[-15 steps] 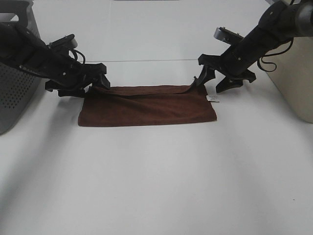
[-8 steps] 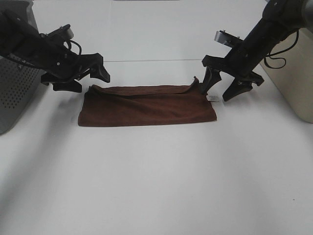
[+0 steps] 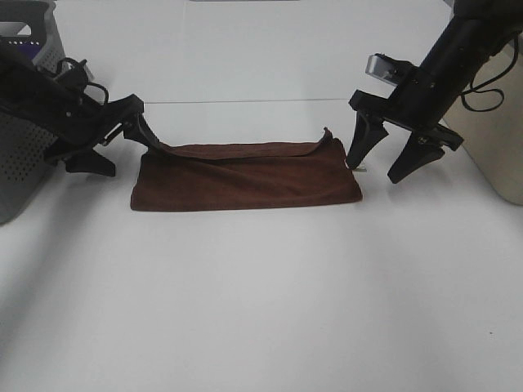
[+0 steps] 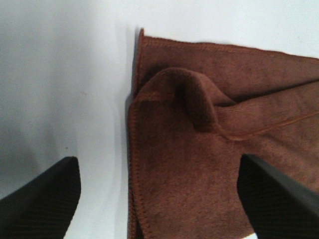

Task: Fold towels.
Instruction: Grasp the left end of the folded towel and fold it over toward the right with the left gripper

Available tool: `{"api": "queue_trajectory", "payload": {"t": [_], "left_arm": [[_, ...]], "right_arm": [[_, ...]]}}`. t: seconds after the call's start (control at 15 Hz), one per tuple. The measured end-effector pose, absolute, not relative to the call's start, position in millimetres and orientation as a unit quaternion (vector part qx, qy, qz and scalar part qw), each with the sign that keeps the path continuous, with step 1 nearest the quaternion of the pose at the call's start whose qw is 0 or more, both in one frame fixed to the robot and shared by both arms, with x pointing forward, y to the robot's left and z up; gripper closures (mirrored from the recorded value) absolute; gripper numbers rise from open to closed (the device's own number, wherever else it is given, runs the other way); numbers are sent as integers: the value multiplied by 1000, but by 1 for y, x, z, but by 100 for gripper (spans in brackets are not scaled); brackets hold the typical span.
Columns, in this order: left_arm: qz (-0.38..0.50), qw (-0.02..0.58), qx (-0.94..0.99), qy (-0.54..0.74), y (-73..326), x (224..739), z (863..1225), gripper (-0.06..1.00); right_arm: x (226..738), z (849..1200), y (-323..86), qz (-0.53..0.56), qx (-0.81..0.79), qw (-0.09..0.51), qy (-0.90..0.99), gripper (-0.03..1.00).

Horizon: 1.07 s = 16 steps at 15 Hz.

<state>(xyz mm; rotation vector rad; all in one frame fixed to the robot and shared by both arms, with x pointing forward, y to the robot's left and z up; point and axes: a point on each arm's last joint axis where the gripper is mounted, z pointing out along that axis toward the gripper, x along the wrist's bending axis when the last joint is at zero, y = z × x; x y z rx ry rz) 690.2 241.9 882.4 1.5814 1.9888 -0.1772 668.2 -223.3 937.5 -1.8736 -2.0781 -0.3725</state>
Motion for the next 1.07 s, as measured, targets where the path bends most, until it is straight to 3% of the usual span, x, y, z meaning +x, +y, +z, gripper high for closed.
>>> {"api": "queue_trajectory", "payload": {"t": [0.27,0.53,0.67,0.87,1.07], "left_arm": [[-87,300,578,754,238,693,867,19],[-79,317,608,724,206,692,863,24],[-77,317,610,722,201,692,861,39],[-74,307,606,730,208,692,853,85],[-69,309,618,720,209,692,864,92]], "right_arm": [[628,968,-228,-126,-655,157,-728,26],[585,1005,-233,-155,-657,120,-728,26],[560,1014,-235,-158,-658,117,-727,26],[522,1021,-240,-168,-661,100,-725,26],[483,1023,-244,-177,-662,85,-723,26]]}}
